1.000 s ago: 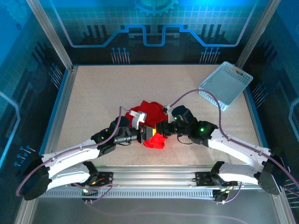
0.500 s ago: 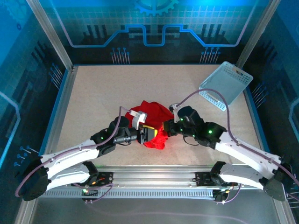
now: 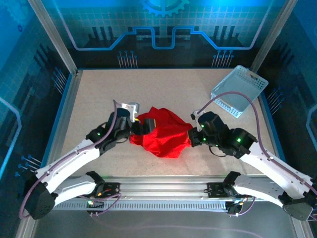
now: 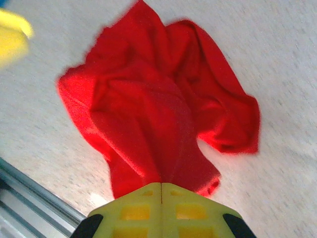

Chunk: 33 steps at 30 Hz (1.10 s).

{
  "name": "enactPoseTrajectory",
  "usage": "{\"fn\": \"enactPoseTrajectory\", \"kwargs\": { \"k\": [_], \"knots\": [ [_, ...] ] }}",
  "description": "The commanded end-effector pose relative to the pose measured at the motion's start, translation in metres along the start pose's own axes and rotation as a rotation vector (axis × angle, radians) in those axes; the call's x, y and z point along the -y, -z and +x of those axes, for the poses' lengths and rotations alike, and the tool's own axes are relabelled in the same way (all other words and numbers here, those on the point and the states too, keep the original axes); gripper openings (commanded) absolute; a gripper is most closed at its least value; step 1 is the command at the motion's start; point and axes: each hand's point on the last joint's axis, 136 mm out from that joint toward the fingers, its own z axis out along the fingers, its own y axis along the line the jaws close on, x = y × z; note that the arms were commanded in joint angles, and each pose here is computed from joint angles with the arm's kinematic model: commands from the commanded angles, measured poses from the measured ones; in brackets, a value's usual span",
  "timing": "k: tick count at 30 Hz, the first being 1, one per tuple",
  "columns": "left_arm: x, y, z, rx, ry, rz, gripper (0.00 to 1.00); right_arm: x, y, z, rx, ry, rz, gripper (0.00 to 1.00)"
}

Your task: Fold the inside-out t-shirt

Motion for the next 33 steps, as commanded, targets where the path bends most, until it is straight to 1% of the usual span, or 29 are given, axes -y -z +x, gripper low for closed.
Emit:
{"fn": "enactPoseTrajectory", "kwargs": {
  "k": [1, 3, 6, 8, 11, 13, 16, 18, 21, 25, 31, 33],
  "knots": [
    [-0.042, -0.012, 0.008, -0.104, 0.069, -0.174, 0.96, 0.035, 0.004, 0.036, -0.140, -0.032, 0.166, 0.00],
    [-0.037, -0.025, 0.013, -0.156, 0.064, -0.141, 0.97, 0.039, 0.004, 0.042, -0.148, -0.046, 0.183, 0.00],
    [-0.011, -0.039, 0.023, -0.220, 0.067, 0.005, 0.94, 0.044, 0.001, 0.045, -0.138, -0.065, 0.202, 0.00],
    [0.006, -0.042, 0.032, -0.245, 0.032, 0.076, 0.94, 0.047, -0.002, 0.045, -0.135, -0.074, 0.218, 0.00],
    [0.014, -0.045, 0.050, -0.283, -0.066, 0.049, 0.94, 0.053, -0.005, 0.043, -0.130, -0.090, 0.265, 0.00],
    [0.006, -0.049, 0.059, -0.304, -0.074, -0.022, 0.89, 0.058, -0.004, 0.040, -0.123, -0.094, 0.297, 0.00],
    [-0.009, -0.053, 0.063, -0.310, -0.041, -0.102, 0.77, 0.061, -0.003, 0.038, -0.109, -0.090, 0.311, 0.00],
    [0.002, -0.056, 0.067, -0.320, -0.038, -0.071, 0.73, 0.063, -0.003, 0.038, -0.107, -0.093, 0.317, 0.00],
    [0.030, -0.058, 0.076, -0.343, -0.078, 0.013, 0.72, 0.065, -0.005, 0.038, -0.108, -0.098, 0.322, 0.00],
    [0.048, -0.057, 0.092, -0.393, -0.111, 0.047, 0.70, 0.068, -0.007, 0.036, -0.101, -0.111, 0.328, 0.00],
    [0.043, -0.068, 0.116, -0.482, -0.109, 0.023, 0.61, 0.065, -0.012, 0.024, -0.080, -0.117, 0.316, 0.00],
    [0.036, -0.073, 0.122, -0.506, -0.114, -0.015, 0.53, 0.065, -0.012, 0.021, -0.073, -0.113, 0.313, 0.00]
  ]
}}
